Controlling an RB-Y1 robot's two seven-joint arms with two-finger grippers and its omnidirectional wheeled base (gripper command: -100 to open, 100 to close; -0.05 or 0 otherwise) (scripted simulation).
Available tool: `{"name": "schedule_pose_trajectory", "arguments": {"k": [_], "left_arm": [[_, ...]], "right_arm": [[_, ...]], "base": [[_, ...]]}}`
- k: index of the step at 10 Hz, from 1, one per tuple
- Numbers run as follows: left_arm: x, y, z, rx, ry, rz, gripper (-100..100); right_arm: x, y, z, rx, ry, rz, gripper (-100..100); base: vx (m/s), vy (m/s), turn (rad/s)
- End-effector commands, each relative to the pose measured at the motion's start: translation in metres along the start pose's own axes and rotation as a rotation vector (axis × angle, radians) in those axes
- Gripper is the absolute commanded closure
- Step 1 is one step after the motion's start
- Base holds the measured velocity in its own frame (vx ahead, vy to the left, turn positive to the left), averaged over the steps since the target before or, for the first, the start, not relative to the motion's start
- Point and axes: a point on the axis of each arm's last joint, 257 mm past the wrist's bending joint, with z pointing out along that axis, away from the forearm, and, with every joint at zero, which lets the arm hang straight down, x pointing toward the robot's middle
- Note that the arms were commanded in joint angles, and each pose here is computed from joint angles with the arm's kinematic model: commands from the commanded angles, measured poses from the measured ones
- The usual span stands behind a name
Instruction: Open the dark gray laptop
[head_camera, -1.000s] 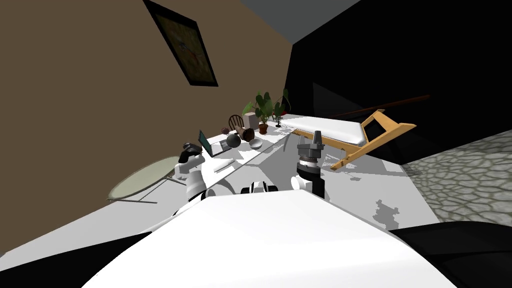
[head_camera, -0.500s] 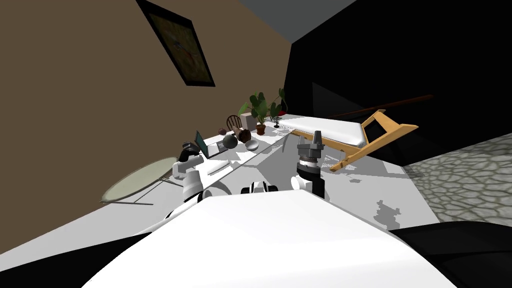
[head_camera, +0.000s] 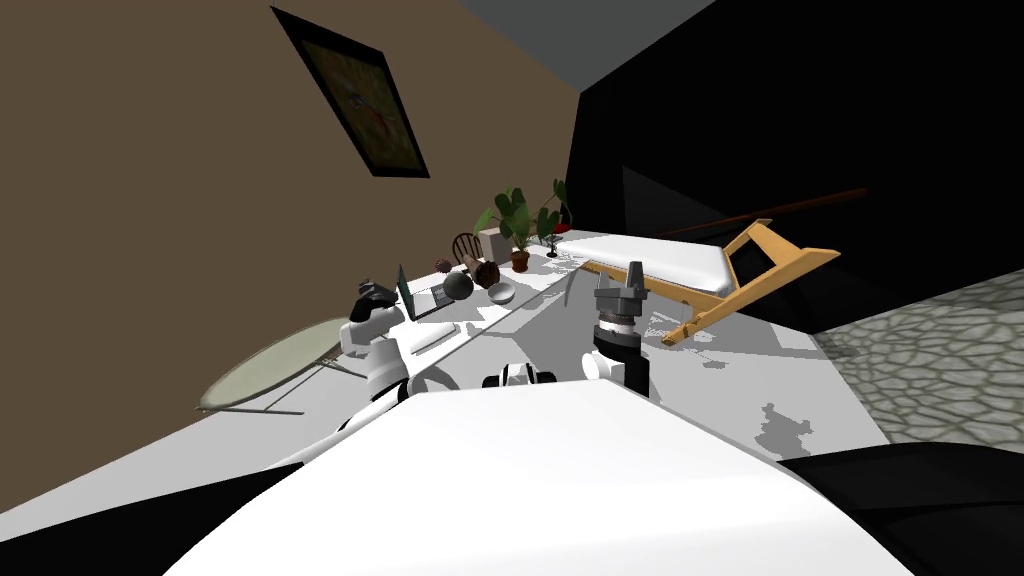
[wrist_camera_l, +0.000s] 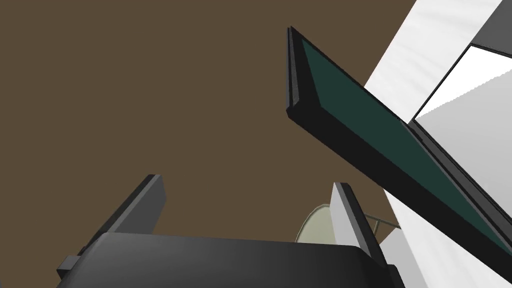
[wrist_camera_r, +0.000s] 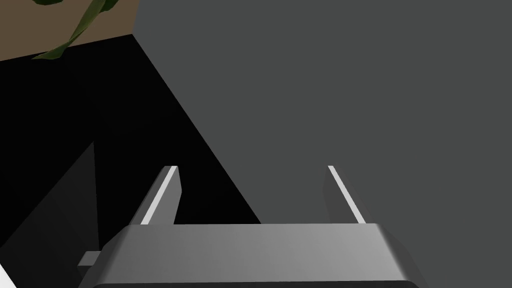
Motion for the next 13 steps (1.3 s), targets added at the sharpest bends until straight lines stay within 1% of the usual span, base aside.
{"name": "schedule_pose_trajectory", "arguments": {"k": [1, 2, 3, 4, 5, 6, 7, 8, 9, 10, 11, 12, 13], "left_arm": [[-0.001, 0.0, -0.001, -0.008, -0.006, -0.031, -100], [-0.013, -0.009, 0.006, 0.0, -0.03, -0.034, -100], [-0.009, -0.005, 0.004, -0.004, -0.02, -0.033, -100], [-0.01, -0.005, 0.004, -0.003, -0.021, -0.034, 100], [0.02, -0.002, 0.013, -0.002, 0.03, -0.015, 100], [0.018, 0.004, 0.014, -0.012, 0.027, -0.015, 100], [0.017, 0.009, 0.014, -0.022, 0.024, -0.014, 100], [0.049, 0.006, 0.021, -0.007, 0.078, 0.005, 100], [0.045, 0.019, 0.022, -0.033, 0.07, 0.007, 100], [0.078, 0.014, 0.027, -0.013, 0.123, 0.027, 100], [0.072, 0.035, 0.03, -0.053, 0.111, 0.03, 100], [0.105, 0.026, 0.033, -0.025, 0.166, 0.052, 100], [0.099, 0.047, 0.035, -0.065, 0.154, 0.055, 100]], "right_arm": [[0.0, 0.0, 0.0, 0.0, 0.0, 0.0, 0], [0.0, 0.0, 0.0, 0.0, 0.0, 0.0, 0], [0.0, 0.0, 0.0, 0.0, 0.0, 0.0, 0], [0.0, 0.0, 0.0, 0.0, 0.0, 0.0, 0], [0.0, 0.0, 0.0, 0.0, 0.0, 0.0, 0], [0.0, 0.0, 0.0, 0.0, 0.0, 0.0, 0], [0.0, 0.0, 0.0, 0.0, 0.0, 0.0, 0], [0.0, 0.0, 0.0, 0.0, 0.0, 0.0, 0], [0.0, 0.0, 0.0, 0.0, 0.0, 0.0, 0], [0.0, 0.0, 0.0, 0.0, 0.0, 0.0, 0], [0.0, 0.0, 0.0, 0.0, 0.0, 0.0, 0], [0.0, 0.0, 0.0, 0.0, 0.0, 0.0, 0], [0.0, 0.0, 0.0, 0.0, 0.0, 0.0, 0]], "base": [[0.019, -0.019, 0.003], [0.027, 0.023, -0.179], [0.019, 0.021, -0.05], [0.006, 0.003, 0.009], [0.024, -0.027, 0.271], [0.031, -0.049, 0.182], [0.015, -0.036, -0.009], [0.021, -0.051, 0.257], [0.025, -0.051, 0.16], [0.03, -0.048, 0.286], [0.03, -0.051, 0.132], [0.034, -0.075, 0.226], [0.028, -0.063, 0.149]]}}
